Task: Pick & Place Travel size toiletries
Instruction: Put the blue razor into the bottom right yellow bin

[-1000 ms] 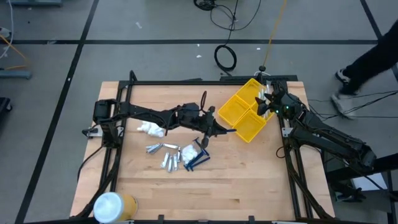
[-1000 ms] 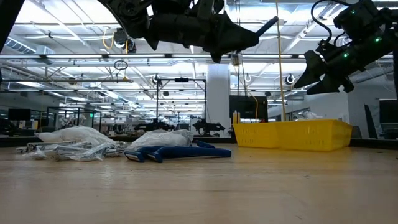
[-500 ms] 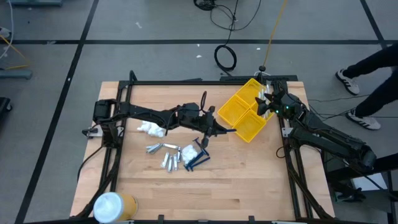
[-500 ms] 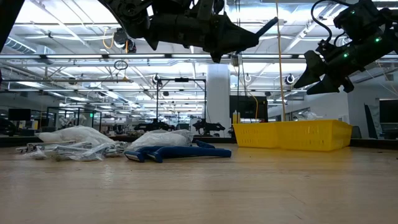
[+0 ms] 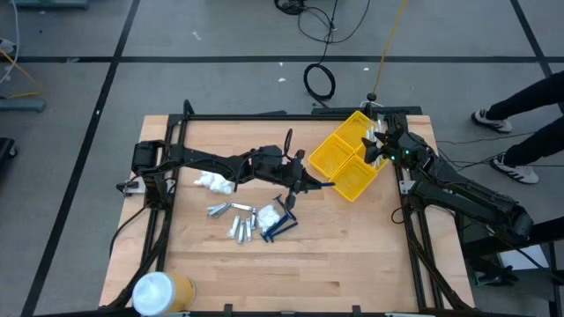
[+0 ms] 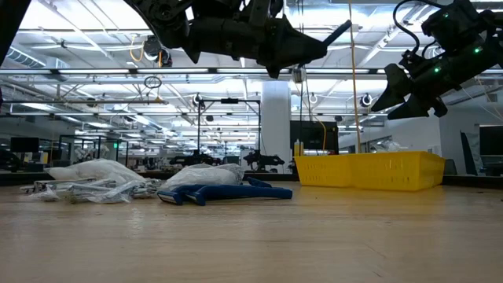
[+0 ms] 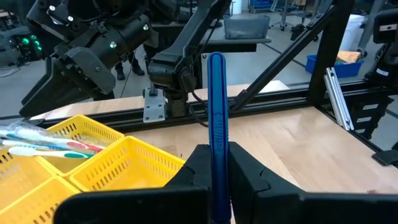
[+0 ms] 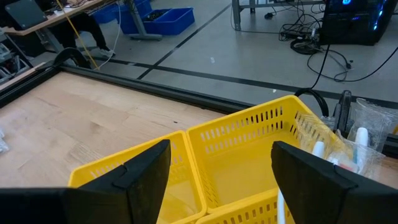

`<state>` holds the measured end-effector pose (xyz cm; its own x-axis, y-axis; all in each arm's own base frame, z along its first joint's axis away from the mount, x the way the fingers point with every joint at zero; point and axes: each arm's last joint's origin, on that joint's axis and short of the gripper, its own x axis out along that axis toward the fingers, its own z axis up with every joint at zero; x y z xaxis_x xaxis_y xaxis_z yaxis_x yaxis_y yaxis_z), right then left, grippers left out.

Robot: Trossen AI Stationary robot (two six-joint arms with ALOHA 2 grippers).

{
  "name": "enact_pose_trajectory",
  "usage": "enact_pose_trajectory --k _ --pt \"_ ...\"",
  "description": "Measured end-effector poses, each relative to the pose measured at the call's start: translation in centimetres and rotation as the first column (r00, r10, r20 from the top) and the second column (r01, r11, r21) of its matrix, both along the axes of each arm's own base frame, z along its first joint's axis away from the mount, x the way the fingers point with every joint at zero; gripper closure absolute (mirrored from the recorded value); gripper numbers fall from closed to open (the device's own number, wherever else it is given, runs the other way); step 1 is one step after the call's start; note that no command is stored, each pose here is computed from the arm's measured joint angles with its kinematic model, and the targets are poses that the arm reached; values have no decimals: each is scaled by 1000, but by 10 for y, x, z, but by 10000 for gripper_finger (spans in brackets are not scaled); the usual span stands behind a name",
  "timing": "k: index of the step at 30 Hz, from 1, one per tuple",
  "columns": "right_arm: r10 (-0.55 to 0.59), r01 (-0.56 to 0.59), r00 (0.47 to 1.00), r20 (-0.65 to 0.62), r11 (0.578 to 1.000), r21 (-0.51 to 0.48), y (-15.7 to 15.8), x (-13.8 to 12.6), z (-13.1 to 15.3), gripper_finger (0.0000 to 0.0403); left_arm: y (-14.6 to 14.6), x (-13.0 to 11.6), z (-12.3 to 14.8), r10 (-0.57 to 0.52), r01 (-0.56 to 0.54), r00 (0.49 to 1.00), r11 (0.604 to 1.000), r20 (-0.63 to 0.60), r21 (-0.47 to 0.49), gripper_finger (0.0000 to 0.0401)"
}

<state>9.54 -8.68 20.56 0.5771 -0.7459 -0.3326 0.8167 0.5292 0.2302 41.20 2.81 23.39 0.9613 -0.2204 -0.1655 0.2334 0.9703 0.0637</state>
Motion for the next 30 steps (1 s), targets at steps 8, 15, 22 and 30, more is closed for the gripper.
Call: enact_pose_trajectory --k 8,15,22,30 --pt "0 0 1000 0 1000 0 0 0 0 138 0 0 -1 -1 1 1000 1000 -6 5 391" --pt "0 0 1000 0 1000 0 0 0 0 137 0 0 0 12 -12 1000 1000 -2 7 391" --pt "0 0 1000 0 1000 0 0 0 0 137 2 1 6 70 -68 996 997 46 -46 391" --pt "0 0 1000 0 1000 0 0 0 0 137 0 2 14 62 -57 990 997 126 -42 390"
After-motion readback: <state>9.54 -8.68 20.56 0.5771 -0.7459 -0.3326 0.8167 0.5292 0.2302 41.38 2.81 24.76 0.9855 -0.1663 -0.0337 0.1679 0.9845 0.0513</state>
